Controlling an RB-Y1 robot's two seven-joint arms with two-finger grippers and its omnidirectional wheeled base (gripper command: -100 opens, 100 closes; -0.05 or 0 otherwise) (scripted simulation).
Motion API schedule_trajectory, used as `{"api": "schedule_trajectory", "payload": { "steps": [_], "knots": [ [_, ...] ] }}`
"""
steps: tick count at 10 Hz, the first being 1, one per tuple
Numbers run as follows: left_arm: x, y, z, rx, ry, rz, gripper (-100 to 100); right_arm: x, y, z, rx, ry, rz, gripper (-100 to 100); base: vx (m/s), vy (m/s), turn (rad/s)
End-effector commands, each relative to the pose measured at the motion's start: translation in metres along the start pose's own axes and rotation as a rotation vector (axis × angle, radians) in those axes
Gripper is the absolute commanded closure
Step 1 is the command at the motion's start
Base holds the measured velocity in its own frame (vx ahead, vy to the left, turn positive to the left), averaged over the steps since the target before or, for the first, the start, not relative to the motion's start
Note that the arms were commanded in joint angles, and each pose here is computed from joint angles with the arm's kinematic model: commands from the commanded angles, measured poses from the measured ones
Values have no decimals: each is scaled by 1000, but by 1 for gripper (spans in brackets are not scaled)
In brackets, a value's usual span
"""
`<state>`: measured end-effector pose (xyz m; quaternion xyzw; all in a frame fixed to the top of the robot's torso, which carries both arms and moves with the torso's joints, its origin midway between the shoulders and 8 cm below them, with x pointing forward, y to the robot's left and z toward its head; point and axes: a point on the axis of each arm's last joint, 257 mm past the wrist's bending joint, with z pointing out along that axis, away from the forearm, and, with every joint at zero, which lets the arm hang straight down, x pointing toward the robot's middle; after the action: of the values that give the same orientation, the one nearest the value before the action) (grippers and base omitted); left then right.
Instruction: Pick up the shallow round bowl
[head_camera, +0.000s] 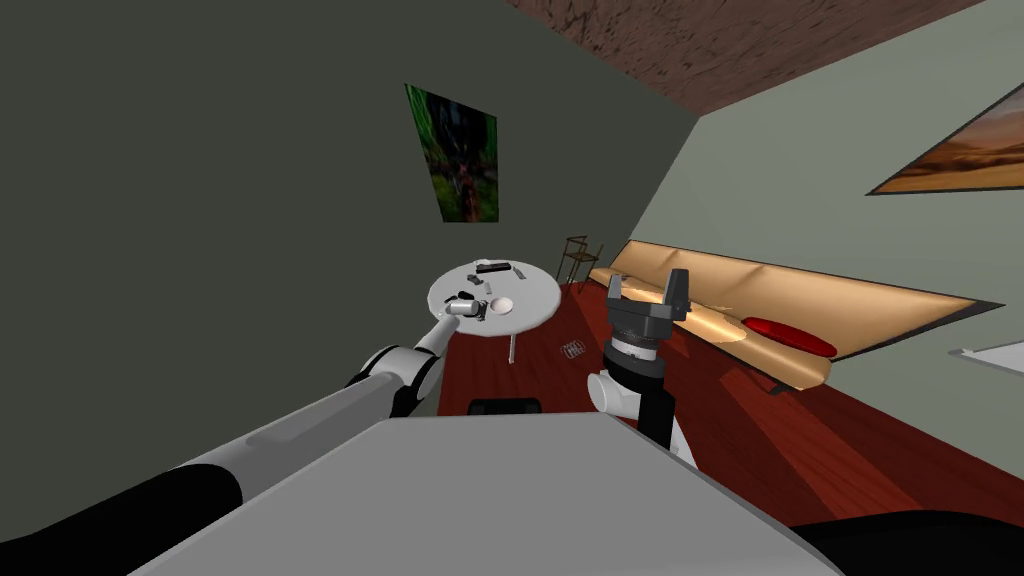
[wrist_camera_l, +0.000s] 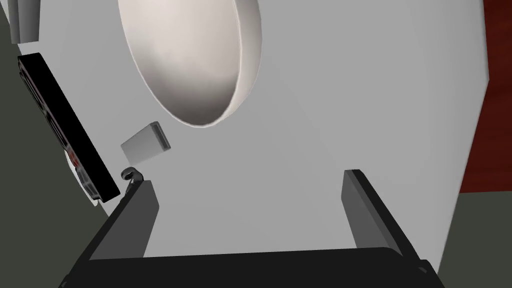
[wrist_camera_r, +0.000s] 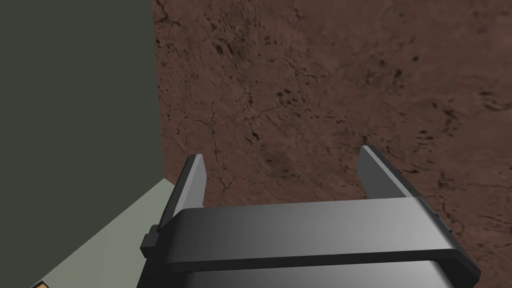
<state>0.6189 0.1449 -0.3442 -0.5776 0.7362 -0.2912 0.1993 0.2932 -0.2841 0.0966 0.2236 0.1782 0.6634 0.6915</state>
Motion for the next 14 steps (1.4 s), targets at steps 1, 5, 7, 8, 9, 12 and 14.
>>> {"api": "schedule_trajectory", "payload": {
  "steps": [1, 5, 7, 8, 9, 12, 14],
  "knots": [
    [1, 12, 3, -44, 3, 2, -100, 0, 0, 0, 0, 0, 0, 0, 61, -30, -52],
    [8, 34, 4, -163, 5, 28, -100, 0, 0, 0, 0, 0, 0, 0, 84, -27, -146],
    [5, 52, 6, -218, -1, 28, -100, 0, 0, 0, 0, 0, 0, 0, 37, -13, -41],
    [4, 62, 6, -252, -6, 32, -100, 0, 0, 0, 0, 0, 0, 0, 97, -9, -173],
    [2, 73, 6, -286, -11, 33, -100, 0, 0, 0, 0, 0, 0, 0, 125, -10, -137],
    [-3, 91, 6, -332, -22, 33, -100, 0, 0, 0, 0, 0, 0, 0, 128, 21, -62],
    [-26, 101, 4, -342, -31, 11, -100, 0, 0, 0, 0, 0, 0, 0, 8, -20, -71]
  ]
}}
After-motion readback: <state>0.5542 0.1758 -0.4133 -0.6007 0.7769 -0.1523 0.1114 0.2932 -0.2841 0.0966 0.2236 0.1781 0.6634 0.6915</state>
